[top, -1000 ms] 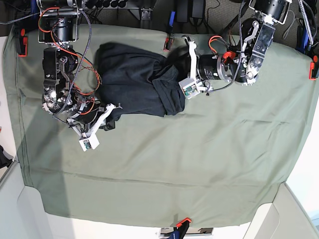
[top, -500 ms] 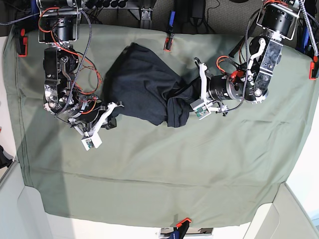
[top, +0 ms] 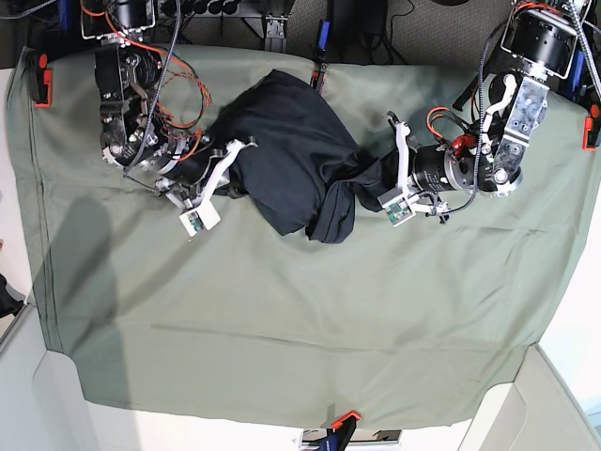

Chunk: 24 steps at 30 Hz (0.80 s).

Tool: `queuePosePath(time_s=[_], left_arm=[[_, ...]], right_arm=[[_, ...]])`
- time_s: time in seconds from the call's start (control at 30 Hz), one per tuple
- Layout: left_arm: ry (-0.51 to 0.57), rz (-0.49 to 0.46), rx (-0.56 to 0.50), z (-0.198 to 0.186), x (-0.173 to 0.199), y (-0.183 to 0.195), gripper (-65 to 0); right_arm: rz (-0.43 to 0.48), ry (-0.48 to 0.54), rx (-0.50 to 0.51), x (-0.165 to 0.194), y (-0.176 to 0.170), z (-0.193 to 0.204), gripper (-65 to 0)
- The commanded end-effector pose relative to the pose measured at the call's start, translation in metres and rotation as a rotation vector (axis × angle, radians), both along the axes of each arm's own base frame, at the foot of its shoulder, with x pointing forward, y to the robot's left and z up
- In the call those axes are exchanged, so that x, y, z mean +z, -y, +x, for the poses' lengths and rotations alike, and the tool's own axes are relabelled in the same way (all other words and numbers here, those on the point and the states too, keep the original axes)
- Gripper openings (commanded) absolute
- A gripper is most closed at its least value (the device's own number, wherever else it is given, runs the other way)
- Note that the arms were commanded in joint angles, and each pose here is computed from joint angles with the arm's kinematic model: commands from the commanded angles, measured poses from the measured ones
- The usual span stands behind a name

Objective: Fold the T-shirt properly

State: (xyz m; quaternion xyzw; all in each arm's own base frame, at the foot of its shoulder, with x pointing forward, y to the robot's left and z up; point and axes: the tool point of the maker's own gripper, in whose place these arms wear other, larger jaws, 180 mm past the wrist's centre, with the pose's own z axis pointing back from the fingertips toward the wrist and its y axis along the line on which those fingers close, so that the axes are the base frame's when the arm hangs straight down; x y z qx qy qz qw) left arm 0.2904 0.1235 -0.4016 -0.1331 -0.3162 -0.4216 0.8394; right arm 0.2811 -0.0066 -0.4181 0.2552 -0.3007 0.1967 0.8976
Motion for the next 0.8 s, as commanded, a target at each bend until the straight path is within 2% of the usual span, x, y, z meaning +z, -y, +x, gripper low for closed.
queuePosePath(time_s=[0.0,0.2,0.47,0.6,0.77], left_arm=[[0.059,0.002,0.014,0.019,0.016,-0.005,-59.7],[0.097,-0.034,0.050,0.055,0.029,-0.001,-59.7],[0.020,-0.108,0.131,0.087,0.013,0.015,-59.6],[-0.108,-0.084,0.157,0.074,-0.001,0.006,-59.6],[-0.344,-0.204,0.165,0.019,0.000,-0.008,-59.6]], right_arm=[[-0.014,-0.022,0.044,-0.001,-0.004,-0.015,-65.0],[-0.011,0.019,0.062,0.021,-0.007,-0.026,-65.0],[-0.005,0.054,0.028,0.028,0.000,-0.013,-65.0],[-0.024,0.095,-0.044,0.038,0.024,0.011,-65.0],[-0.019,0.125,-0.148,0.049,0.056,0.031,-65.0]])
